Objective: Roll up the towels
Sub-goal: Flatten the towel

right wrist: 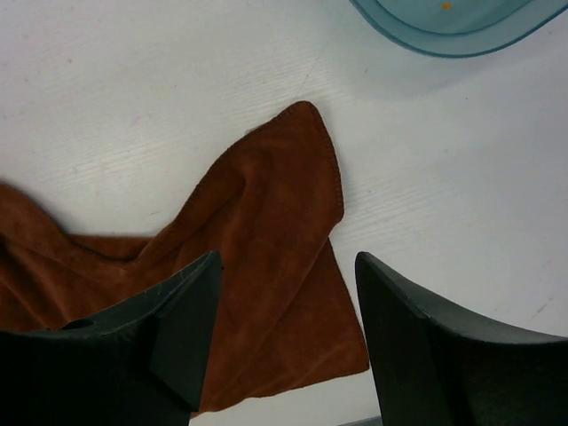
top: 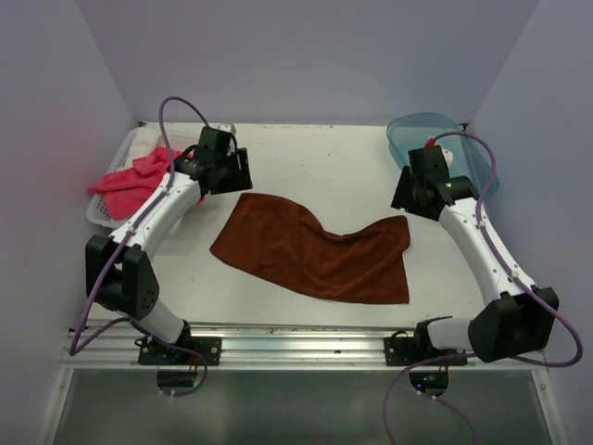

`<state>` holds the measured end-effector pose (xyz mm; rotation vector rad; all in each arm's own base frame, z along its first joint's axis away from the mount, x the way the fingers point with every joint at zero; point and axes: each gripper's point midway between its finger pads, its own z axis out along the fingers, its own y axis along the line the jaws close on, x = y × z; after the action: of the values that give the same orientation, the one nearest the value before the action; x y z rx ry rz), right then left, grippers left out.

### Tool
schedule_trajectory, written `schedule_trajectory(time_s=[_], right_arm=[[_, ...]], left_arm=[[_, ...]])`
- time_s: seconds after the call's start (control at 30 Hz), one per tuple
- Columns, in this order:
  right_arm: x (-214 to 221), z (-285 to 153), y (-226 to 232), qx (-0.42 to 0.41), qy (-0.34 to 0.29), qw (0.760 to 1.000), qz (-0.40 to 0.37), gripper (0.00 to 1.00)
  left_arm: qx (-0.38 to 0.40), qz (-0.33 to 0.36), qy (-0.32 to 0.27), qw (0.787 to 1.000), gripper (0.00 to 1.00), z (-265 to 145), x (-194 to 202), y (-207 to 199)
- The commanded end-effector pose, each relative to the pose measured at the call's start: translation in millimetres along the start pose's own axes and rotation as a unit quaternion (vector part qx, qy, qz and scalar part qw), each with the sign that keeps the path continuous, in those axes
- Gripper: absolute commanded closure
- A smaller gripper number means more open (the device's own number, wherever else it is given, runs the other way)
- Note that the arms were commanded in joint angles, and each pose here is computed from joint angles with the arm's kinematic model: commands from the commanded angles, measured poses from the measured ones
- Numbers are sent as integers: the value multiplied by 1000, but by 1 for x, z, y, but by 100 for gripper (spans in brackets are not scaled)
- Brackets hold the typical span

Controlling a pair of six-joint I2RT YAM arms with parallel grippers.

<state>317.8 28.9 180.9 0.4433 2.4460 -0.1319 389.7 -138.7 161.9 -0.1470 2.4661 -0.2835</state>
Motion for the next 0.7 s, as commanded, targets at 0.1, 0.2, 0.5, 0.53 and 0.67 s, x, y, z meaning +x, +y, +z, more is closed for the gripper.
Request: schedule_trajectory(time_s=[0.1,0.2,0.5,0.53,0.67], right_arm=[[47,-15,-1,-65,20,997,21,40],[87,-8,-6,-73,59,995,36,50],[148,7,-3,-103,121,985,72,57],[144,12,3,-113,114,984,78,57],[151,37,10,-104,132,982,84,57]], left_arm=[[-23,5,20,1000,41,-16,44,28],[-32,2,51,998,48,-12,80,41],[-127,-11,104,986,50,-3,140,90],[-140,-11,102,985,50,-1,140,95],[-151,-5,92,984,50,5,134,98]])
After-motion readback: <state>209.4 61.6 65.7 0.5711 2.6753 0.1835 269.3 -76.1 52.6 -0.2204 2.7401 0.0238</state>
